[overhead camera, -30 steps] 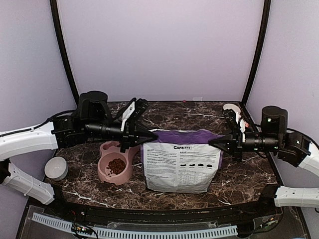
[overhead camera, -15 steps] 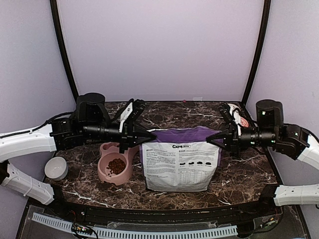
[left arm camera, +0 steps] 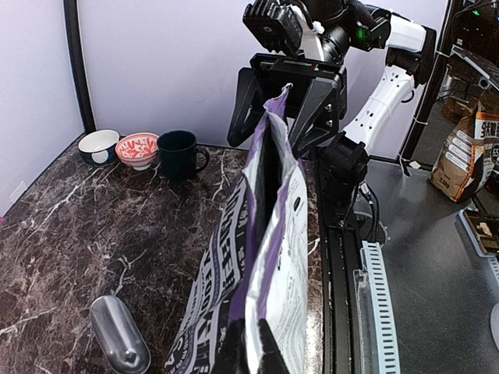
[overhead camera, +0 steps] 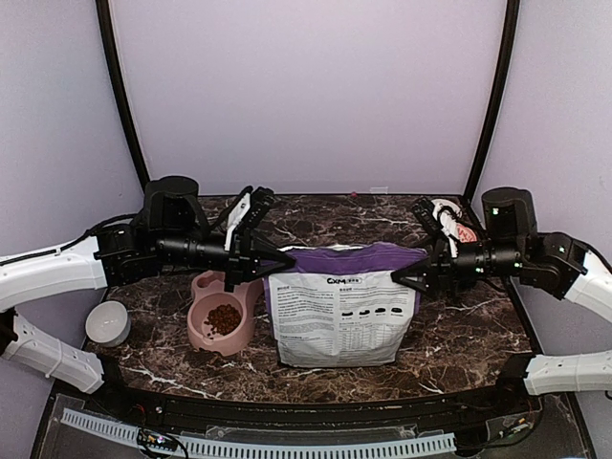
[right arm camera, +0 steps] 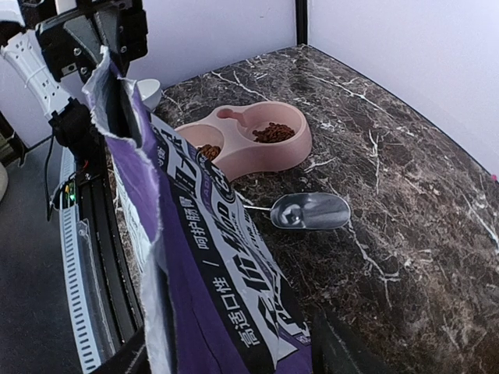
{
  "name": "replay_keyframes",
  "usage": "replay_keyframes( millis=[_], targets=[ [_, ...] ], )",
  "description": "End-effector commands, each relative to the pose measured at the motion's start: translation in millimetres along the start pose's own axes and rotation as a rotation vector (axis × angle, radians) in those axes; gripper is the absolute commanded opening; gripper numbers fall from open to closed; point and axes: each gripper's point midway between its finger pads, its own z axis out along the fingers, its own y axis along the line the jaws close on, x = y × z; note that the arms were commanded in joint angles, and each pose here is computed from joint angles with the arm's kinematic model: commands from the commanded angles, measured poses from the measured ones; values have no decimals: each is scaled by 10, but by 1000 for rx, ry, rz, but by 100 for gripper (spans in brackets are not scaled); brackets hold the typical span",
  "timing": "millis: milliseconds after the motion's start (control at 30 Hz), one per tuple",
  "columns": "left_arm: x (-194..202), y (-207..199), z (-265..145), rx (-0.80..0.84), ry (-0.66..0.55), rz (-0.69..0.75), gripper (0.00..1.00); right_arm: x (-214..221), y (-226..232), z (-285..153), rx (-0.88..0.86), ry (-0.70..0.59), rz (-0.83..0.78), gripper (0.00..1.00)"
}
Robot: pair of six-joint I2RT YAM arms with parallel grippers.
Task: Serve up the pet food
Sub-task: Close the seal on the pet food bag with both arms, then press the seal on the pet food bag.
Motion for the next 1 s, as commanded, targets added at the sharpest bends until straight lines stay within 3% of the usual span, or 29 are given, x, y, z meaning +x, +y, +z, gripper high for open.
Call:
replay_keyframes(
  millis=[0,233,533,967],
  targets=[
    [-211,6,-91,-3,-58,14,0,-258,57,-57,-29,-74,-42,52],
    [-199,33,-84,-17,-52,12,0,-200,-16,-98,23,-60,-40,0],
    [-211,169,-186,-125,-51,18,0,-144,-310,-337,239,-61,32,0],
    [-200,105,-180,-88,-52,9,0,-157,-254,-348,210,-78,36,0]
  ],
)
